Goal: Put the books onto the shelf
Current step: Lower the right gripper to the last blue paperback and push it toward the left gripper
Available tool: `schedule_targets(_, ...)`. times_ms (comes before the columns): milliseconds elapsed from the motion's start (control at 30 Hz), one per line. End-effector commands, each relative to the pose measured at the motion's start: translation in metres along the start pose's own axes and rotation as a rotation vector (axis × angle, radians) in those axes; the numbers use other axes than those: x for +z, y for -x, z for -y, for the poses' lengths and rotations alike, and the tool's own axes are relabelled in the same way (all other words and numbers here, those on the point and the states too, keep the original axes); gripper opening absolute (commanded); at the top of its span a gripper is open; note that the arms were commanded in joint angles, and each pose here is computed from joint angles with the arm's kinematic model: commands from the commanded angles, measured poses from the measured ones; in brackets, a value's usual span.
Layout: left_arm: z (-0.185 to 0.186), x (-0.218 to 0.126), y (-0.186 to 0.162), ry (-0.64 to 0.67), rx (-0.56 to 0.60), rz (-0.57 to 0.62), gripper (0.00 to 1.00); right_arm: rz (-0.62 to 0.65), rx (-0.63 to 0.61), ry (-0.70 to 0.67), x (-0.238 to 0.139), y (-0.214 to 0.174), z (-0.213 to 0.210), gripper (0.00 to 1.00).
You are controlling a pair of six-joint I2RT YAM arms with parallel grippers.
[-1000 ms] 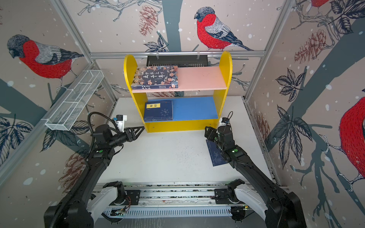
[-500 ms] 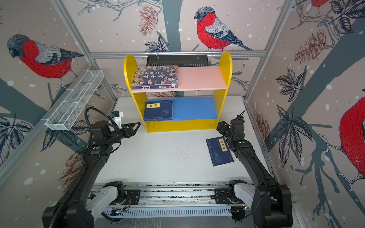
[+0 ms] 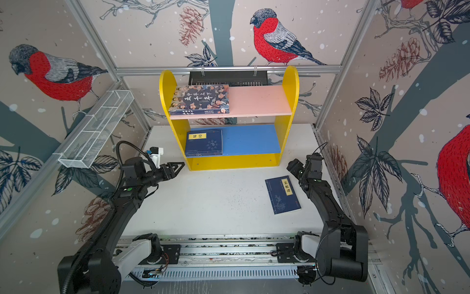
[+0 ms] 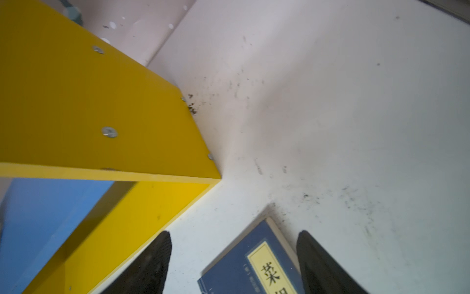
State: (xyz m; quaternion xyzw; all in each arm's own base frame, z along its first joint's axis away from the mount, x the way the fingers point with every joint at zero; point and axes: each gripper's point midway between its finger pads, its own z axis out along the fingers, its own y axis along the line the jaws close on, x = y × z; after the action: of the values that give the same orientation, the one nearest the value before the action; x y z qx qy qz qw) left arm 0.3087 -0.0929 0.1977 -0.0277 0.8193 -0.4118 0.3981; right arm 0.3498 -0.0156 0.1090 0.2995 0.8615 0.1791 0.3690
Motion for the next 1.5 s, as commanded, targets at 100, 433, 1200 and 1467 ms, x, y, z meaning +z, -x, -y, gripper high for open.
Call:
schedule_targets(100,0.01,0.002,-0.002,-0.096,-0.056,0.014,0.64,-0.11,0.007,-0.011,0.015,-0.031,0.02,0.79)
schedule_targets(433,-0.001,0.006,-0.02,-0.106,-0.137,0.004,0.65,-0.172,-0.01,-0.071,0.021,-0.049,0.039,0.79)
schedule_targets(1200,-0.008,0.011,-0.04,-0.146,-0.161,-0.027,0.68,-0.042,0.008,-0.049,-0.001,-0.037,0.048,0.8)
schedule_targets(1467,-0.027,0.014,-0.032,-0.031,-0.184,-0.006,0.67,-0.162,0.018,-0.046,0.01,-0.06,0.055,0.8)
